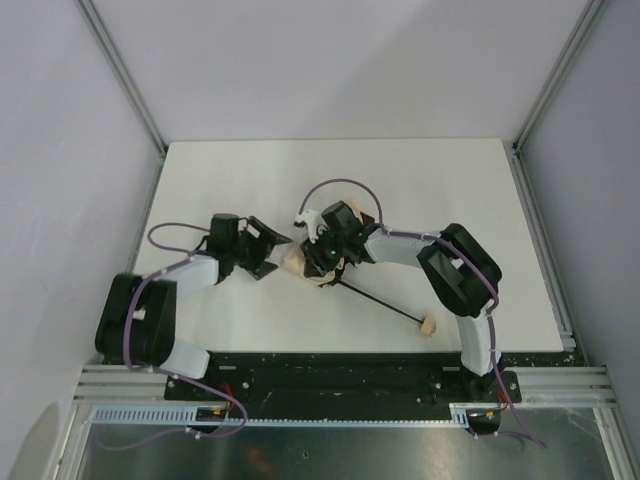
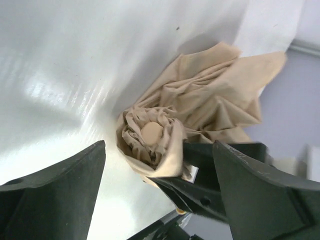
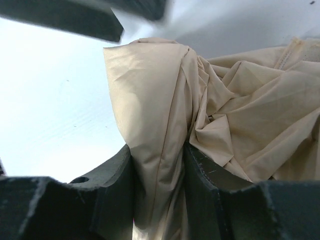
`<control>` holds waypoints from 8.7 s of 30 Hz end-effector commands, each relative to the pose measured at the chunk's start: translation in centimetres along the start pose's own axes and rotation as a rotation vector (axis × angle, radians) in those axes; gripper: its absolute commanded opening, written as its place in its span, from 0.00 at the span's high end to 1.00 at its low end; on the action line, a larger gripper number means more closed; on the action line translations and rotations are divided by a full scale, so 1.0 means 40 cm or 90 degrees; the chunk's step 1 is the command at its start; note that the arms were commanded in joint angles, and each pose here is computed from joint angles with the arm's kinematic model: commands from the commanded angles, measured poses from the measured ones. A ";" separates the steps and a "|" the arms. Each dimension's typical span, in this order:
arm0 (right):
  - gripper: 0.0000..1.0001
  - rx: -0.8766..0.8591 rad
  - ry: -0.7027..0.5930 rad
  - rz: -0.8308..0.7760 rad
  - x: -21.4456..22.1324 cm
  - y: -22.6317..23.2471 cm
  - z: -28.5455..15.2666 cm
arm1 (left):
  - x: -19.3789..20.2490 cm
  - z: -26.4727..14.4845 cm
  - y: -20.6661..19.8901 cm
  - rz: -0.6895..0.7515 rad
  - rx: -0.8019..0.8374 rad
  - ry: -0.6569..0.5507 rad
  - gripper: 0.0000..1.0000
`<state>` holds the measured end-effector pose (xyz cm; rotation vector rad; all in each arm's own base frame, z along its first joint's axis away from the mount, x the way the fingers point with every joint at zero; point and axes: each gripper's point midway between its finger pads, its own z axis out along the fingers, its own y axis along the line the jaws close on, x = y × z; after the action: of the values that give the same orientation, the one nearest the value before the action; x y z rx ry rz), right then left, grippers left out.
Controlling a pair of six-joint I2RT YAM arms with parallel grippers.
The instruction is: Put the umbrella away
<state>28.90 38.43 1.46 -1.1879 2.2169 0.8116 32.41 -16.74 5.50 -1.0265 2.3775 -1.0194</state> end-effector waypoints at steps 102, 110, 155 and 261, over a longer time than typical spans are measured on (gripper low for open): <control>1.00 -0.066 0.286 0.181 0.406 0.062 0.025 | -0.024 -0.007 0.032 0.032 -0.101 0.007 0.07; 1.00 -0.196 0.260 0.349 0.390 0.061 0.035 | 0.014 -0.033 -0.006 0.022 -0.006 0.030 0.01; 0.38 0.099 -0.014 0.077 -0.073 -0.021 -0.148 | 0.086 0.108 0.225 -0.014 -0.207 0.038 1.00; 0.95 0.250 0.175 -0.041 0.217 -0.138 0.037 | 0.084 0.064 0.105 -0.078 -0.212 0.066 1.00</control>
<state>32.74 39.42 2.65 -1.1825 1.9251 0.1019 33.39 -20.49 2.20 -1.2788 2.5103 -0.9306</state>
